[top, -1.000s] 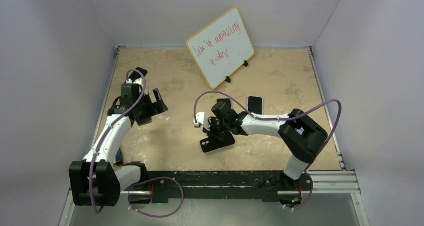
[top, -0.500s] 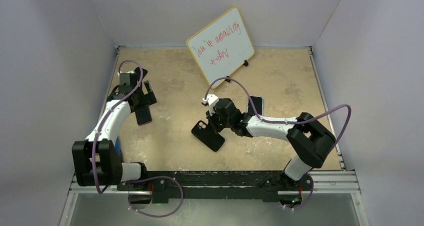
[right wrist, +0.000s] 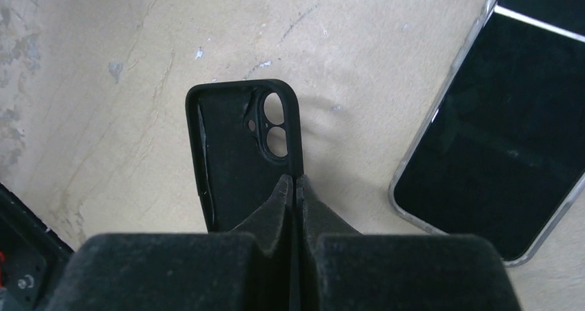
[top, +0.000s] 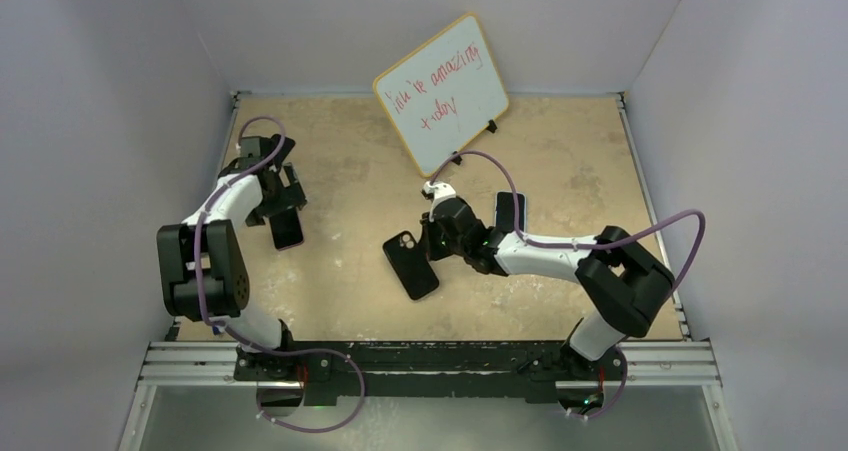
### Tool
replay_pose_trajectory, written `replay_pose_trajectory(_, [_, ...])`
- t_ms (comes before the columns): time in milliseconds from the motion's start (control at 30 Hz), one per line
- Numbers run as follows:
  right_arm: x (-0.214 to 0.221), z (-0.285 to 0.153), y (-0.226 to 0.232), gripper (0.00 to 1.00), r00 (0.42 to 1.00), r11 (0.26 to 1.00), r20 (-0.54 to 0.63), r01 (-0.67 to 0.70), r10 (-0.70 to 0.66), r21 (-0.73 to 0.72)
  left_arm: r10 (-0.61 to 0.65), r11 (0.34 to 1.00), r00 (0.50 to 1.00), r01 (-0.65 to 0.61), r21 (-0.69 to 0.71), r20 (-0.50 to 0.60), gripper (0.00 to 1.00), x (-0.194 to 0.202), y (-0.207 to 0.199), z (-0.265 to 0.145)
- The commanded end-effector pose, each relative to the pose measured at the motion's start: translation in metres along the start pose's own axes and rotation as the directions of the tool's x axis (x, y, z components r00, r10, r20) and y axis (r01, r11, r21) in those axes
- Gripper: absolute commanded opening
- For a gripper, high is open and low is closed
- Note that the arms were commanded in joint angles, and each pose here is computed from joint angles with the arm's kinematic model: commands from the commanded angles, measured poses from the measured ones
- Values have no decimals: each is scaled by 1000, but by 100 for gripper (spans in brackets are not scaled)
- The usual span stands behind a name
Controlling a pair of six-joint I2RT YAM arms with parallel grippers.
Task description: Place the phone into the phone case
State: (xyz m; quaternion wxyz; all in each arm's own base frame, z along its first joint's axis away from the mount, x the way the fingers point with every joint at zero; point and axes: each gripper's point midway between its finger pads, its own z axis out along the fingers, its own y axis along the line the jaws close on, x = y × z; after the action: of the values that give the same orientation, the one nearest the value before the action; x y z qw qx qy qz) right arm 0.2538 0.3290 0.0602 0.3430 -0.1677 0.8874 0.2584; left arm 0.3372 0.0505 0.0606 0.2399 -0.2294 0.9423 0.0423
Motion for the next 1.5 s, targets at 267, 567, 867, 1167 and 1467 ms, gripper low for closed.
replay_pose_trajectory(267, [-9,-11,1,31,992,993,53,-120,119,14,41,998,999,-42,-43,-35,93,-15,0,27])
replay_pose_trajectory(567, [-24,-31,12,51,989,993,105,-103,108,-49,58,995,995,-64,-71,-78,91,-7,4,44])
replay_pose_trajectory(867, [-33,-39,18,53,980,989,152,-117,130,-90,74,997,990,-71,23,-119,75,5,-11,51])
replay_pose_trajectory(1167, [-33,-37,26,54,976,980,136,-153,170,-123,57,978,984,-21,207,-169,51,26,-39,36])
replay_pose_trajectory(1467, [-38,-29,47,52,963,960,119,-218,241,-174,-12,888,966,129,441,-259,45,69,-76,10])
